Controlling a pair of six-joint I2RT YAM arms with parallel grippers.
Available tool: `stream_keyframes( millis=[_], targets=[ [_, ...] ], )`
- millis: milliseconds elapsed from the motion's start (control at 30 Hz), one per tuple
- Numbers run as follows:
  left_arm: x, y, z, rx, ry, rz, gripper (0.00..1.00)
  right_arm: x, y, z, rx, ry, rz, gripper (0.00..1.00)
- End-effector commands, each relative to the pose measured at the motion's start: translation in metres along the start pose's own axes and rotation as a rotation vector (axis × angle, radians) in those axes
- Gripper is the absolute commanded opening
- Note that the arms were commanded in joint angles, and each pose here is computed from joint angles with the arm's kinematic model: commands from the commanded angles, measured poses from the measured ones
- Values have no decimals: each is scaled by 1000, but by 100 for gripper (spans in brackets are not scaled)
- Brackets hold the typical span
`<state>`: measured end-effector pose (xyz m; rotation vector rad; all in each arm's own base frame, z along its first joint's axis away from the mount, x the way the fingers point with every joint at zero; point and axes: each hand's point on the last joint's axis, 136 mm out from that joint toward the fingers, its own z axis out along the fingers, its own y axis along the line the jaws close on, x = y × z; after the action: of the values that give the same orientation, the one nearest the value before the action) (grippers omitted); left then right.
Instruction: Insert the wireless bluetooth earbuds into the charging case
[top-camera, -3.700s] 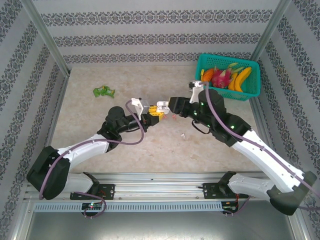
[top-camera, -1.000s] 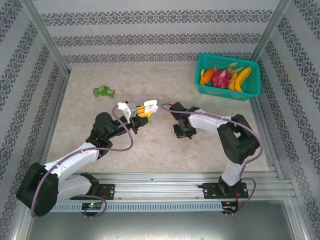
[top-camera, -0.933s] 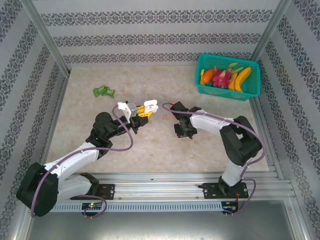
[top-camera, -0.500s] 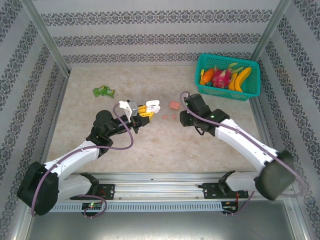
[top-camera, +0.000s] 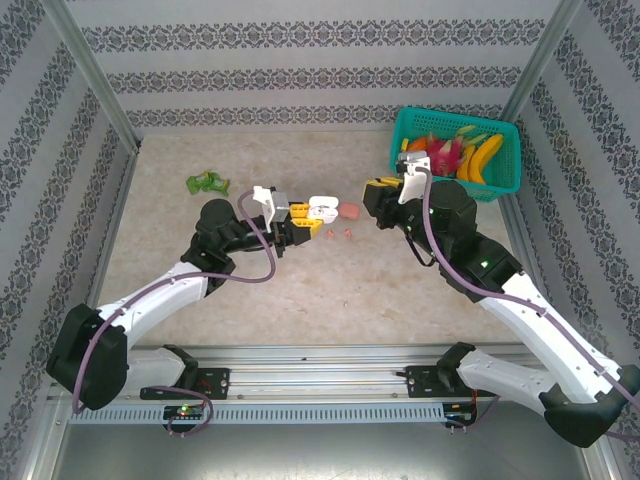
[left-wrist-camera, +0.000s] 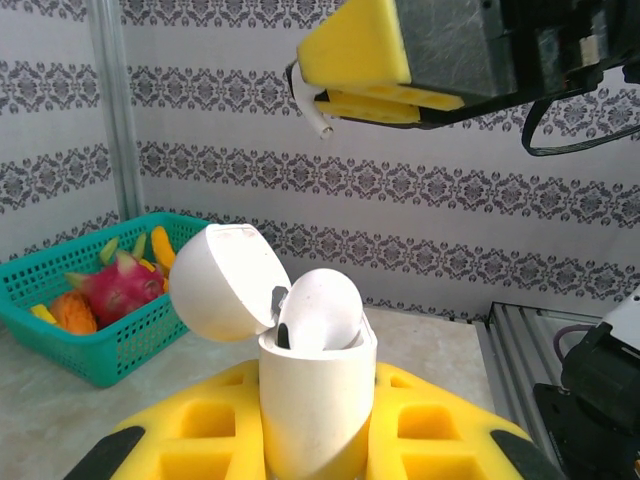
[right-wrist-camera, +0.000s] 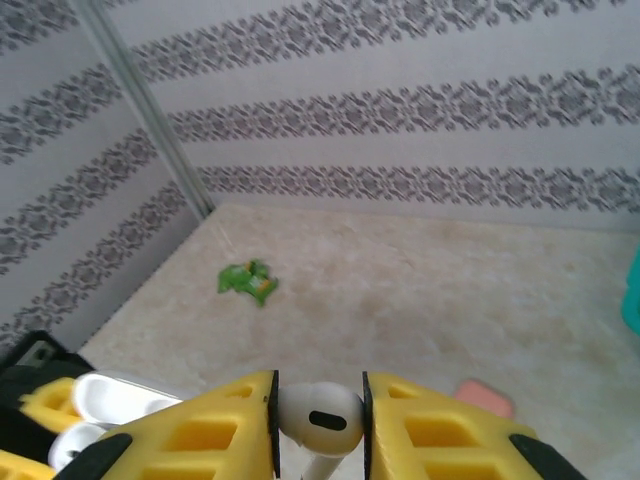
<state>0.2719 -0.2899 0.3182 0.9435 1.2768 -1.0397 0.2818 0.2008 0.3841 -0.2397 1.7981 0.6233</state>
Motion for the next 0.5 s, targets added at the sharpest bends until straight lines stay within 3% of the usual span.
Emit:
stream_keyframes(
  millis=[0,467],
  targets=[
    [-13,-11,9,65,-22,22,0,-21,23,-2,-97,-82,-31,26],
    [-38,4,20,-87,-144,128,0,-17,46,-1,-216,-124,-33,25]
  ],
)
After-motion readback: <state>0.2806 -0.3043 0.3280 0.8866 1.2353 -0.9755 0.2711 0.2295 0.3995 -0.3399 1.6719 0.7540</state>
